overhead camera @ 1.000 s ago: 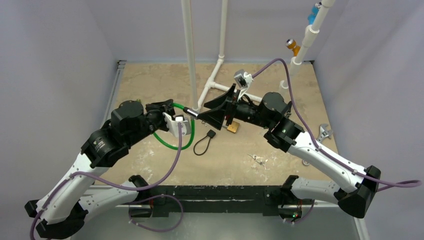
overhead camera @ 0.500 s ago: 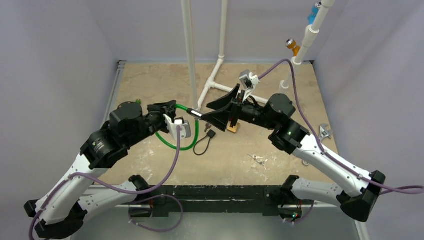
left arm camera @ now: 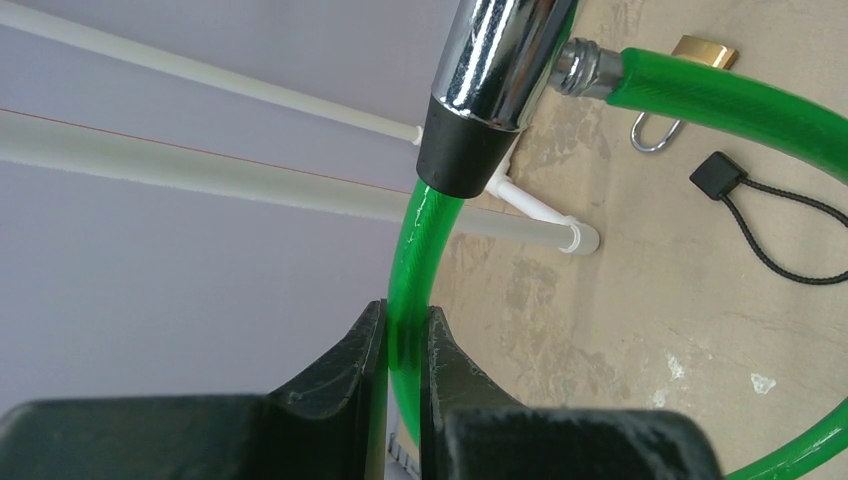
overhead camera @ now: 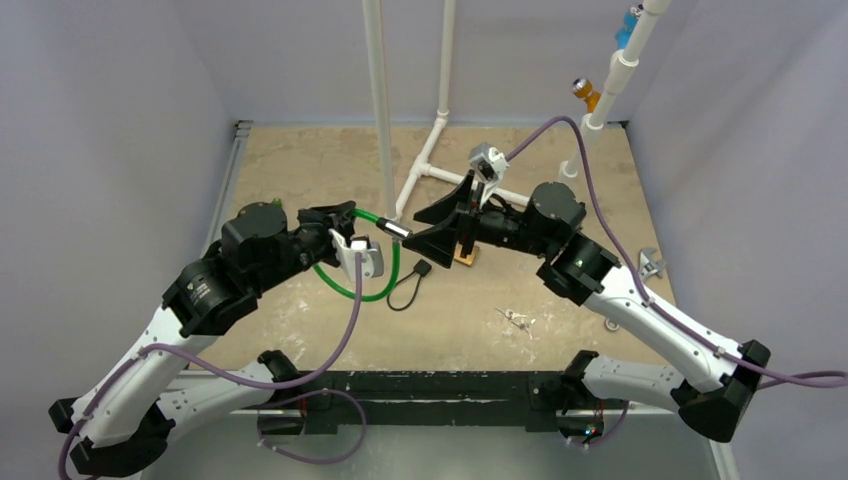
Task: Unlock with the key
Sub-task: Unlock the lock.
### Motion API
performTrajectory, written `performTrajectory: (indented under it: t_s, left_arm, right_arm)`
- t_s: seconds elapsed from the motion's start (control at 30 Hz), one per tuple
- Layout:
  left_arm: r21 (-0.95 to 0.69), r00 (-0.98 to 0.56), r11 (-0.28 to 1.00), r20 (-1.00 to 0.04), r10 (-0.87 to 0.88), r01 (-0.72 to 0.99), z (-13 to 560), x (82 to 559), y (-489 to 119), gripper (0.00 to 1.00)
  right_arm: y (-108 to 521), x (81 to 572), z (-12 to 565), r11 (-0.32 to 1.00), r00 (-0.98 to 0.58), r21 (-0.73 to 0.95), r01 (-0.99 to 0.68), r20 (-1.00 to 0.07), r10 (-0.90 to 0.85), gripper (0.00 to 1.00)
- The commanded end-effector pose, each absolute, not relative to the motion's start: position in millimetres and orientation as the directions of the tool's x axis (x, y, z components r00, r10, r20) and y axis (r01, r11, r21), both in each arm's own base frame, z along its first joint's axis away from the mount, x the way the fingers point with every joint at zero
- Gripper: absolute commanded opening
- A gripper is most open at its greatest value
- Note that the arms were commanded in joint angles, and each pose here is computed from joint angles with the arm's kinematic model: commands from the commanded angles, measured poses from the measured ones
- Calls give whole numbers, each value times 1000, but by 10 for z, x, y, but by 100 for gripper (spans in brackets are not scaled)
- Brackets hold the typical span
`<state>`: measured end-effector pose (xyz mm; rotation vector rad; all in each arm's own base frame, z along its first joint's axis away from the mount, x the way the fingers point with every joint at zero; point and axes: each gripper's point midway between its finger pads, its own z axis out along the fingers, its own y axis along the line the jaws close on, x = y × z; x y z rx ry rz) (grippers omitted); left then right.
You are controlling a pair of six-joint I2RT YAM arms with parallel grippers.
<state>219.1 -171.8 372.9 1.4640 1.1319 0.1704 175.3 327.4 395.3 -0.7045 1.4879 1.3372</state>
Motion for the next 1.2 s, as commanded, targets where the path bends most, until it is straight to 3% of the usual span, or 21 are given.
performTrajectory:
  t_s: [0.0,0.13,0.47,0.63,0.7,0.83,0.87,1.0,1.17]
  left_arm:
    - [854,570,253,-498,654,456,4092,2207,-1775,0]
    - [854,570,251,-496,655,455,4094,2214,-1781,0]
    - [853,573,268,-504,646,448,4159,2207,-1777,0]
    - [823,574,276,-550,606,497,4157,2118,-1821,2]
    - [785,565,282,-600,567,552,4119,2031,-1866,21]
    - [646,483,273,-734,477,713,3939,1814,-2009,76]
    - [601,450,256,-765,461,757,3863,1756,-2059,84]
    - [401,304,204,-872,384,893,3668,1533,-2194,99]
    - [31,-9,130,-954,300,991,3518,1428,-2289,100]
  right_arm:
    - [3329,1717,4178,171,-311,343,-924,-931,190,67]
    - [3374,1783,4200,182,-314,349,-919,-929,197,56]
    - [3426,1873,4083,212,-329,360,-908,-929,170,0]
    - [3430,1839,4071,197,-313,339,-920,-938,151,0]
    - [3426,1812,4086,185,-304,327,-927,-942,144,0]
    - [3428,1778,4109,171,-290,308,-936,-949,119,0]
    - [3430,1780,4110,171,-291,307,-936,-950,114,0]
    - [3425,1777,4029,183,-312,321,-929,-947,74,0]
    - [3390,1743,3990,187,-317,320,-929,-947,47,0]
